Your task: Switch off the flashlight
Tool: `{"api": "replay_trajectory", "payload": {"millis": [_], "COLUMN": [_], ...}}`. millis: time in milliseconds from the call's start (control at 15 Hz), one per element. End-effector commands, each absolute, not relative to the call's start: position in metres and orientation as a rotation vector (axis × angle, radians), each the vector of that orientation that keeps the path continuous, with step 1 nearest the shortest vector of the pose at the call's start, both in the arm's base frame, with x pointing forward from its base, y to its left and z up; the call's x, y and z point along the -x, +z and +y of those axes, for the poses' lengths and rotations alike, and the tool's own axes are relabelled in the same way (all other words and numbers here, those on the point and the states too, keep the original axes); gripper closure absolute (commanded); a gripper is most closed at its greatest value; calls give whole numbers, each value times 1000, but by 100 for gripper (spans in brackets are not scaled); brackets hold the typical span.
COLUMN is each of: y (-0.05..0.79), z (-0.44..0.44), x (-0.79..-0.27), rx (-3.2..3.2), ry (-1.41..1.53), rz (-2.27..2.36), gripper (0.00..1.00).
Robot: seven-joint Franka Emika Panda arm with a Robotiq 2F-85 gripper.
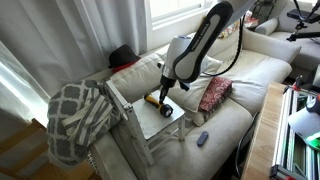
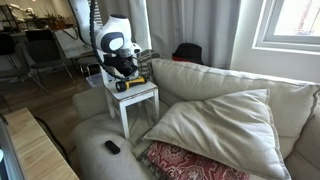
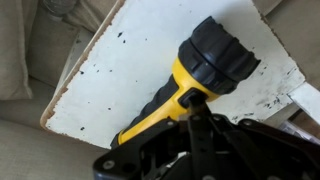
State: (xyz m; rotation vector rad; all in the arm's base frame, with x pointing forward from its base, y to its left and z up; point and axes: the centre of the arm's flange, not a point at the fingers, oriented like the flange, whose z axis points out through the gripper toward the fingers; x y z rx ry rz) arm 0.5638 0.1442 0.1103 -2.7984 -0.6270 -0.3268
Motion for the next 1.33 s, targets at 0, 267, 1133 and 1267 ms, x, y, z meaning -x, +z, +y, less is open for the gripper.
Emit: {"api": "replay_trajectory", "payload": {"millis": [0,267,1133,1267], "y": [78,71,70,85], "z": [148,148,152,149], "x": [-566,-570,-572,-572], "rx": [2831,2900,2898,2913], "ry": [-214,-168,-187,-209], "rz": [-610,-550,-462,-462], "gripper": [100,100,100,100]}}
